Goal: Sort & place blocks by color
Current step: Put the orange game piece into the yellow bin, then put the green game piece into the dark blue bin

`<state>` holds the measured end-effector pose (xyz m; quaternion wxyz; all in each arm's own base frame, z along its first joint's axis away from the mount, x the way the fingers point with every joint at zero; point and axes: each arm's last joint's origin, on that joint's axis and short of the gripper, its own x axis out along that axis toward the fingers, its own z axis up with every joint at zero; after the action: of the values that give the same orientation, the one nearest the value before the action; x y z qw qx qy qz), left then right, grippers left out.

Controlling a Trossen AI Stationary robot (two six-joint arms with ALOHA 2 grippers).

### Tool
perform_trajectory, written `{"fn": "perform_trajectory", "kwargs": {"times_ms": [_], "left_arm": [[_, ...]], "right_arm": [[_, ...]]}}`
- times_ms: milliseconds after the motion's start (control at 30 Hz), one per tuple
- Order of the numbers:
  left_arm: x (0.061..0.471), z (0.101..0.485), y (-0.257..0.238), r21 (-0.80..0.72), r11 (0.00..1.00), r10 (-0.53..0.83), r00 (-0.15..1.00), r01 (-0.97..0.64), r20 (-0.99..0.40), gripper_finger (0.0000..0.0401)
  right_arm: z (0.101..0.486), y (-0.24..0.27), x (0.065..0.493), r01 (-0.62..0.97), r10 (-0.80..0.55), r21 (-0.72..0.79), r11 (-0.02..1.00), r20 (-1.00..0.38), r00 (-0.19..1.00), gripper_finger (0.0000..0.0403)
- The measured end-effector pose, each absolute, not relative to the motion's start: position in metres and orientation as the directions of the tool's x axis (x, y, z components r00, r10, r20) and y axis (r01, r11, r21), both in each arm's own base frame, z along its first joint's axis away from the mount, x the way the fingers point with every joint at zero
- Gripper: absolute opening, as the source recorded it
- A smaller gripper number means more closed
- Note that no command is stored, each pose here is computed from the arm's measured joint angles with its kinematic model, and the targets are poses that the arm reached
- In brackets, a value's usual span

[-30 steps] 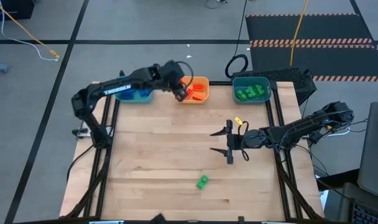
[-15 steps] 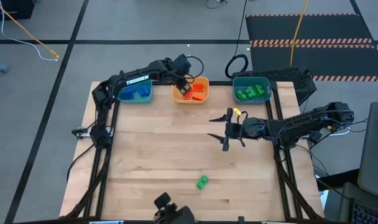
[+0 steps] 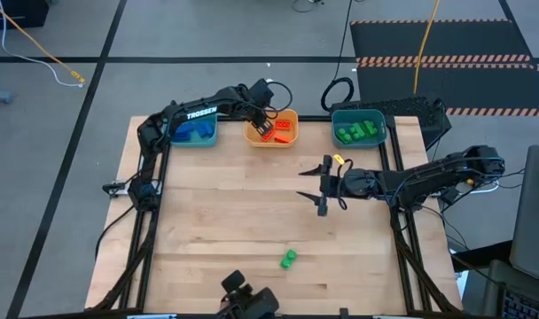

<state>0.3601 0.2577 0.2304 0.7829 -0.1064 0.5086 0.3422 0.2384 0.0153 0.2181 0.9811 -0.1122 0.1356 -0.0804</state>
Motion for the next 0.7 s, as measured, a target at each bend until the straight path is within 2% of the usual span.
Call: {"fn": "perform_trajectory", "kwargs": {"times_ms": [100, 367, 700], "left_arm": [[0.3600, 0.2304, 0.2577, 0.180, 0.742, 0.427, 0.248, -0.646, -0.869, 0.0147], [0.3605, 0.2307, 0.2580, 0.182, 0.743, 0.431, 0.253, -0.644, -0.866, 0.0220], [0.3597, 0.2371, 0.2556, 0.198, 0.739, 0.450, 0.253, -0.644, -0.856, 0.0231]], "right_arm": [[0.2180, 0.0152, 0.2383, 0.127, -0.188, -0.242, 0.962, -0.249, 0.950, 0.0263], [0.2180, 0.0153, 0.2383, 0.127, -0.188, -0.241, 0.962, -0.249, 0.950, 0.0263], [0.2173, 0.0152, 0.2381, 0.125, -0.188, -0.243, 0.962, -0.257, 0.948, 0.0263]]}}
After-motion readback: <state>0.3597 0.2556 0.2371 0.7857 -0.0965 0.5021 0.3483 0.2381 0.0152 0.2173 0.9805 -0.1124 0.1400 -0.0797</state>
